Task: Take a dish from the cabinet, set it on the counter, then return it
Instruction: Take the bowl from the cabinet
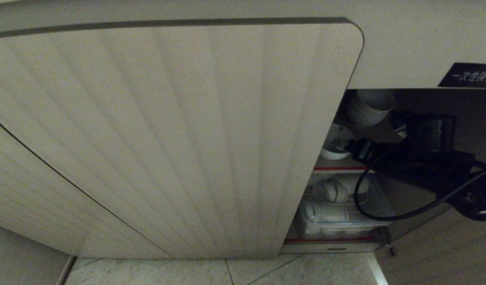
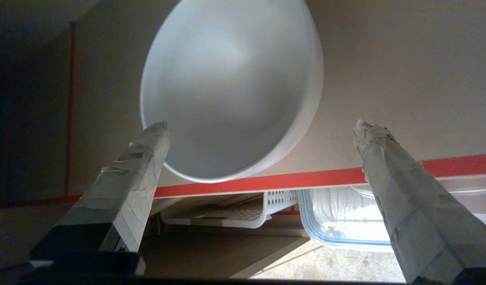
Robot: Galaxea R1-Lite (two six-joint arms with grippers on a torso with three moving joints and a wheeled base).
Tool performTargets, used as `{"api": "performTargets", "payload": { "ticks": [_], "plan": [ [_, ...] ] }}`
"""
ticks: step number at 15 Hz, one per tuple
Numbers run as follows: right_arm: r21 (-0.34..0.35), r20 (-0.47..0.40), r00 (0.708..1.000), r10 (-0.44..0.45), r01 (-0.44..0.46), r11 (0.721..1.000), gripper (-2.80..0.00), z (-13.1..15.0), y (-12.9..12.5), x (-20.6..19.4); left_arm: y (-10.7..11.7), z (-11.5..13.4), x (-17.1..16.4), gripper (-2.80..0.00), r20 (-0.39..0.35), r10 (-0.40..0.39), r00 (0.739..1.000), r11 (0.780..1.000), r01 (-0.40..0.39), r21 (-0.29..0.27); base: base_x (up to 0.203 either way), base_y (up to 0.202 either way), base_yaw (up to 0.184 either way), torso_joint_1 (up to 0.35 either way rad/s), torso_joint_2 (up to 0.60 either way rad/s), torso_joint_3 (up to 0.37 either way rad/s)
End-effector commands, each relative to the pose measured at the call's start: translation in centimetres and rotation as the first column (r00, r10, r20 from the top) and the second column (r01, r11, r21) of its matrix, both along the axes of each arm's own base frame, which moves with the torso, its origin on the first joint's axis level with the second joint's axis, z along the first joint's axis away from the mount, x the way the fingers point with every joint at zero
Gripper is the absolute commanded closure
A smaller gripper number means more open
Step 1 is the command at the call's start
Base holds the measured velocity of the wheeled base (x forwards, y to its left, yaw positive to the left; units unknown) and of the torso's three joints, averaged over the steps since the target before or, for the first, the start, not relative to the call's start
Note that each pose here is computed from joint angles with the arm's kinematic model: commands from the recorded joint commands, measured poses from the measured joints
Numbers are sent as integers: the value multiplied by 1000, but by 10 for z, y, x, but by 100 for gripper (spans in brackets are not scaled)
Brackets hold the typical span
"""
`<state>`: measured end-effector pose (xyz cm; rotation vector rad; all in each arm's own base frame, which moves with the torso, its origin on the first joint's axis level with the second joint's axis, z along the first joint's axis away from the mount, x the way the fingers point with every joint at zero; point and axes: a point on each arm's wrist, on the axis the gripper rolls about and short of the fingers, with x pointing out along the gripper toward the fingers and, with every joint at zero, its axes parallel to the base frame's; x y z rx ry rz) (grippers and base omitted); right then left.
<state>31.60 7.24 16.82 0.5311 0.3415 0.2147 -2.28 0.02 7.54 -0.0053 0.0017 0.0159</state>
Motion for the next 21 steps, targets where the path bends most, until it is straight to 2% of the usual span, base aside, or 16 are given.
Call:
{"api": "performTargets", "payload": {
  "ticks": [1,4,11,14,21],
  "plan": [
    [-9,-2,1000,1,-1,1000,-280,-3,1,3,0,0,0,0,0,1,1000,1000,-1,-1,0,0,0,0,0,0],
    [-53,-5,1000,6,-6,999,-280,-2,-1,7,0,0,0,0,0,1,1000,1000,-1,-1,0,0,0,0,0,0],
    [-71,-28,1000,0,-2,997,-280,0,-2,16,0,0,0,0,0,1,1000,1000,-1,-1,0,0,0,0,0,0],
    [-111,-53,999,1,-7,994,-280,-1,-5,20,0,0,0,0,0,1,1000,1000,-1,-1,0,0,0,0,0,0],
    [-116,-69,998,0,-8,993,-280,2,-3,31,0,0,0,0,0,1,1000,1000,-1,-1,0,0,0,0,0,0]
  ]
}}
